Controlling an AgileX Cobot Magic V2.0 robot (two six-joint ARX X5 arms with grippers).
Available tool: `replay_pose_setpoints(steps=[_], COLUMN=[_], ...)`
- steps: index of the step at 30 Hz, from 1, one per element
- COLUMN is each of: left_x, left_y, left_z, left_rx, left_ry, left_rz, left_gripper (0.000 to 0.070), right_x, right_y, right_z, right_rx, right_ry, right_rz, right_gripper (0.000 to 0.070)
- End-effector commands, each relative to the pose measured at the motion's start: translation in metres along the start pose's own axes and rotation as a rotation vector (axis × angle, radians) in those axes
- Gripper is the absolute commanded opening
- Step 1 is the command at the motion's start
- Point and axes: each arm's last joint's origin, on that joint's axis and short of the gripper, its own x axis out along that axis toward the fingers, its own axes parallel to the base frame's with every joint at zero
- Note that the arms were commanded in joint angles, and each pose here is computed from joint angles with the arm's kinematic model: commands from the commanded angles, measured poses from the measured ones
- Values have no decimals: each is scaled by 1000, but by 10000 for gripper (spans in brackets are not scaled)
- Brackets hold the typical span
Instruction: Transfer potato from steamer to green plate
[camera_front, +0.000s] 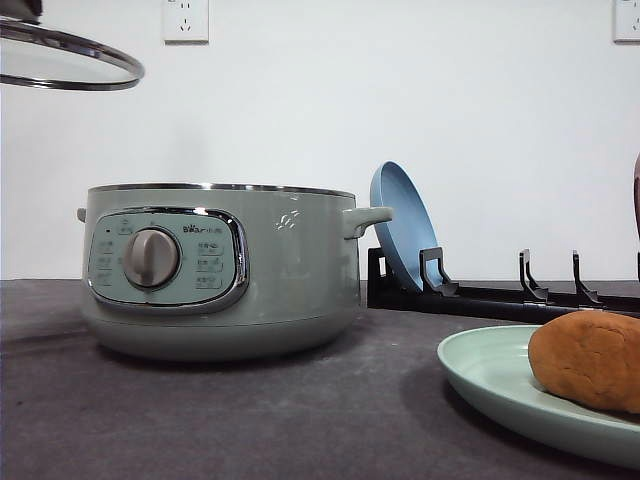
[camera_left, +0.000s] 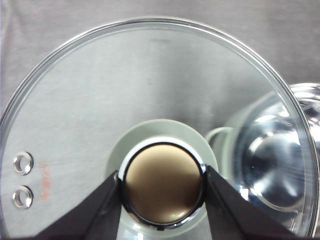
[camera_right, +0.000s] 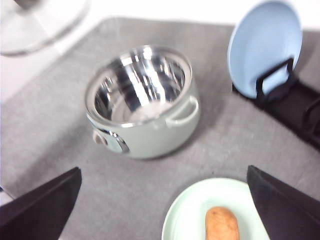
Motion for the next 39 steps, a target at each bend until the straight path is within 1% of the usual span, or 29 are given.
replay_pose_setpoints(steps=[1, 16, 25, 29, 35, 39], left_x=[-15, -26, -30, -19, 8, 26], left_y=[-6, -83, -119, -131, -150, -159], left_z=[4, -6, -15, -14, -12, -11], left_rx=[3, 205, 302, 327, 367, 385], left_ry=[-81, -95, -87, -63, -9, 30], left_rz=[-22, -197, -278, -290, -293, -287], left_gripper=[0, 0, 0, 0, 0, 0], right_x=[-4, -7, -7, -7, -7, -7], right_y=[1, 2, 2, 2, 2, 2], right_z=[3, 4, 3, 3, 3, 2], right_rx=[-5, -2, -3, -2, -2, -1], right_ry=[-23, -49, -46, -45, -43, -35], right_rz=[1, 8, 16, 16, 15, 13], right_gripper=[672, 672, 672, 672, 672, 672])
